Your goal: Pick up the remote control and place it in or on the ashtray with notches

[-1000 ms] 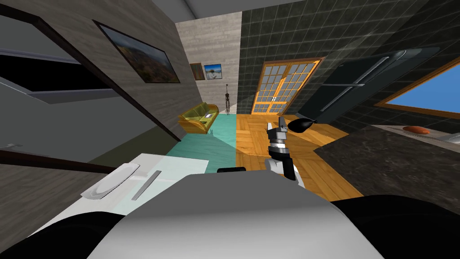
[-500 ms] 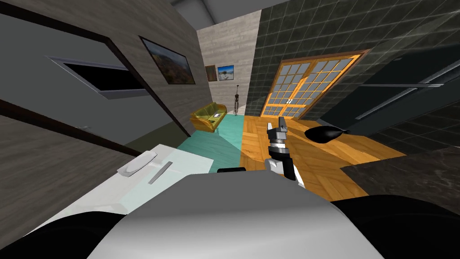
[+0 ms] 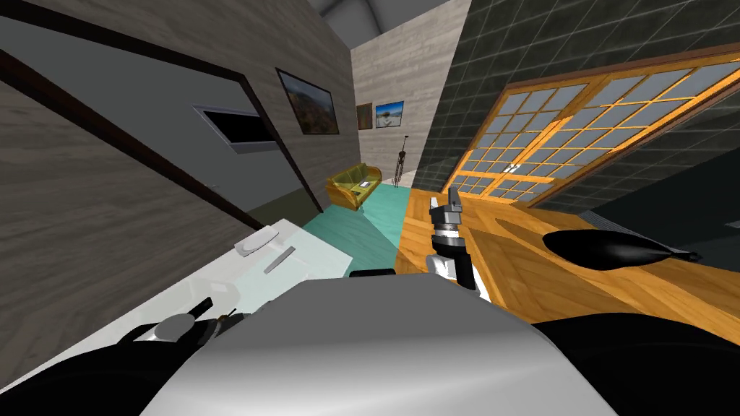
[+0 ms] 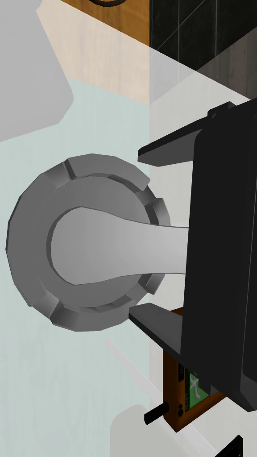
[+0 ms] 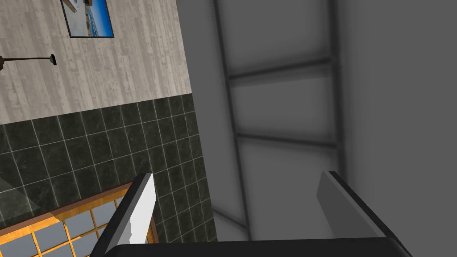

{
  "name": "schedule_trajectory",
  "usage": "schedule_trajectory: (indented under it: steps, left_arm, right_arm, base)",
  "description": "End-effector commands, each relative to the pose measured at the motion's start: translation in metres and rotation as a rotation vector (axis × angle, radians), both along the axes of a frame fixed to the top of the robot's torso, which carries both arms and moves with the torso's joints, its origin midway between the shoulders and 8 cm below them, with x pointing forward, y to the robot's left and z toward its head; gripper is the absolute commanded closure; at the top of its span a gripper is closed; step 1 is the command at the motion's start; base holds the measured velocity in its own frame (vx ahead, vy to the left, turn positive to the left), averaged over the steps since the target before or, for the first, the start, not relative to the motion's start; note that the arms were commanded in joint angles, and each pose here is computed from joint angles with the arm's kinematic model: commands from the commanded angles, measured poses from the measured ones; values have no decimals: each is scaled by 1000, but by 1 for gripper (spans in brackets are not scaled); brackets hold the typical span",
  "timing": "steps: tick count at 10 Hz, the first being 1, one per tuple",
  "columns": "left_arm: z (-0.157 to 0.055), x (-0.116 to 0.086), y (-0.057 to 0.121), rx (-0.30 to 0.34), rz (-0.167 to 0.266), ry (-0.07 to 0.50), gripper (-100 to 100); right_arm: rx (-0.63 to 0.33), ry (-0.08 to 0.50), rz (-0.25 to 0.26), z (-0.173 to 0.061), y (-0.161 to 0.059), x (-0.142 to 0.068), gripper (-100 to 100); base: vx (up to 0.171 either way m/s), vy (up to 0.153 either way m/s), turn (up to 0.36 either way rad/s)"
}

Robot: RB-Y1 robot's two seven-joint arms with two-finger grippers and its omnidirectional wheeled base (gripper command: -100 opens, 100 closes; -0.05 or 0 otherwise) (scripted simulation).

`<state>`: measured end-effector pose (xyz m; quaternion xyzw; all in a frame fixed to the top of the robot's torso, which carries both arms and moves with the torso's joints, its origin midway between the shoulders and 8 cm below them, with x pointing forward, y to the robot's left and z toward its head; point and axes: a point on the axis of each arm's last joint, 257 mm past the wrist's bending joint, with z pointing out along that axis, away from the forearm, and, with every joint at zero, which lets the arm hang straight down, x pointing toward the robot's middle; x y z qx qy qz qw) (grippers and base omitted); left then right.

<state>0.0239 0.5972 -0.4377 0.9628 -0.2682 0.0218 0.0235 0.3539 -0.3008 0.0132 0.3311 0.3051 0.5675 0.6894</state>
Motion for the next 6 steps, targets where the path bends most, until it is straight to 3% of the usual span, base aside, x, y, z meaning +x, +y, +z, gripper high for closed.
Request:
schedule_trajectory:
  steps: [1, 2, 3, 4, 5, 6]
  left_arm:
    - [1, 14, -4, -2, -44, 2, -100]
    - [7, 37, -8, 2, -119, 0, -100]
    - [8, 39, -9, 2, -122, 0, -100]
    - [15, 63, -11, 14, -196, -5, -100]
    - [15, 63, -12, 10, -197, -1, -100]
    - [24, 87, -15, 30, -270, -7, -100]
  right_arm:
    - [0, 0, 0, 0, 0, 0, 0]
    - [0, 0, 0, 0, 0, 0, 0]
    - [0, 0, 0, 0, 0, 0, 0]
    - [0, 0, 0, 0, 0, 0, 0]
    - [0, 0, 0, 0, 0, 0, 0]
    - [0, 0, 0, 0, 0, 0, 0]
  base:
    - [102, 19, 362]
    - [110, 17, 479]
    - [98, 1, 326]
    - [122, 2, 339]
    - [95, -4, 358]
    - [117, -3, 426]
